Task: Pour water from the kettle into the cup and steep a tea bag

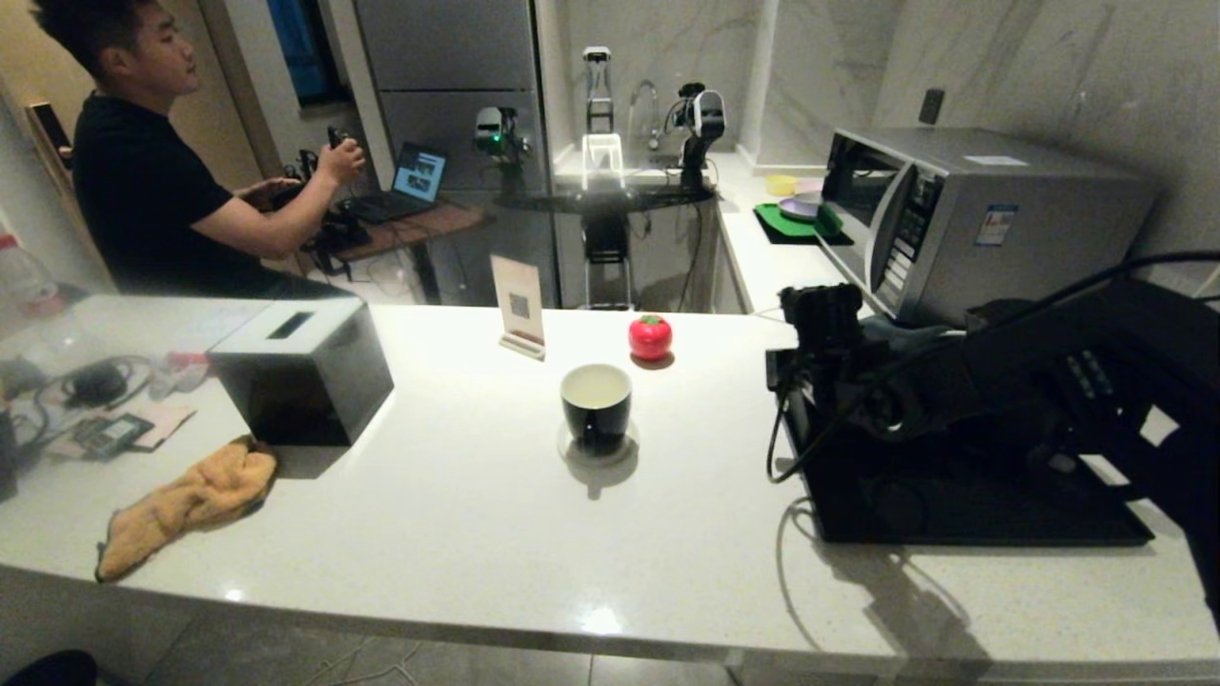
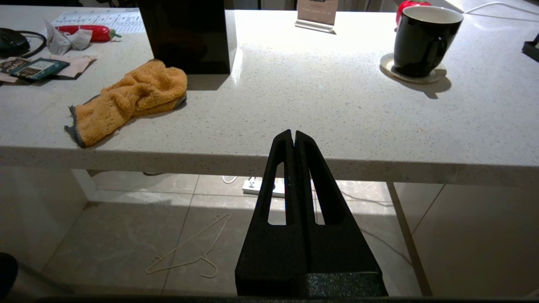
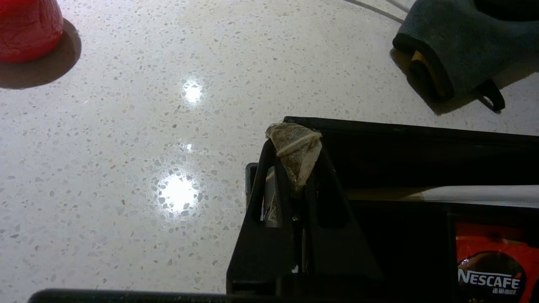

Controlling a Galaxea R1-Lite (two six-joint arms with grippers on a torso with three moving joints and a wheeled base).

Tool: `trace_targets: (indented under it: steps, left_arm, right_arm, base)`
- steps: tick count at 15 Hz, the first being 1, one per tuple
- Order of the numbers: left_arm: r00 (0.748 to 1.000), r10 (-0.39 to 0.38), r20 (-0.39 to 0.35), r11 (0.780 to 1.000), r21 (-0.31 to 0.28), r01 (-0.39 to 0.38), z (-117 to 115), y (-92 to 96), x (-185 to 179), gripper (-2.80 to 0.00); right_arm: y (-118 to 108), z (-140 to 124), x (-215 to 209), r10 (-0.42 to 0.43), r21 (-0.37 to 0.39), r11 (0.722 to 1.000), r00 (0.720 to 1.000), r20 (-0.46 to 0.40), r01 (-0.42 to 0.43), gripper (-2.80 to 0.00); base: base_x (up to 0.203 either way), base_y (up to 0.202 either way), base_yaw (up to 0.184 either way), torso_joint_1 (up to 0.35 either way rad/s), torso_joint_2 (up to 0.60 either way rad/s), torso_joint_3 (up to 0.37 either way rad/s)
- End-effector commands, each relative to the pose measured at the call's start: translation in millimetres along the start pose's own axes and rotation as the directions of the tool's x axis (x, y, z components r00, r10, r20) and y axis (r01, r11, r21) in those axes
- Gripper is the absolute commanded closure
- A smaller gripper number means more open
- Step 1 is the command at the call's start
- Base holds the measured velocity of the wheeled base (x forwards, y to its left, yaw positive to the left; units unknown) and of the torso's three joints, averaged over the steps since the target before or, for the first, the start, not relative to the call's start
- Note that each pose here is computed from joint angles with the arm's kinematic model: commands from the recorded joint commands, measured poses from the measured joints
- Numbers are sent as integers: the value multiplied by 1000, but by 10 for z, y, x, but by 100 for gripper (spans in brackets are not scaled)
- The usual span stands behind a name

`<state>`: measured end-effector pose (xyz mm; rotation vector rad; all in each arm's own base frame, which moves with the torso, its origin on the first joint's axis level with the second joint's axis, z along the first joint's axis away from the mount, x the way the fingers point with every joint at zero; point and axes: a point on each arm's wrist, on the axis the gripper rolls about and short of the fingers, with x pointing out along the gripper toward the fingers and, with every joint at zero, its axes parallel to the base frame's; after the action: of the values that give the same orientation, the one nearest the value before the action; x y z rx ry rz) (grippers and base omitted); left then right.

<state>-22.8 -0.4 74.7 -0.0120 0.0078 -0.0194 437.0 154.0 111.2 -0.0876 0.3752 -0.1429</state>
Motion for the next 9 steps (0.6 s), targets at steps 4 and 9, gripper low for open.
trace_targets:
  steps: [4,9]
  left_arm:
    - [1000,-1,0,1000,0,1,0,0,0,0]
    - [1000,-1,0,1000,0,1,0,0,0,0]
  right_arm:
    - [3,-11,5,-2,-2,1000,1000,-1,2,-280]
    - [6,5,-1,0,2,1000,1000,7,0,-280]
  base:
    - [0,0,0,0,0,0]
    - [0,0,0,0,0,0]
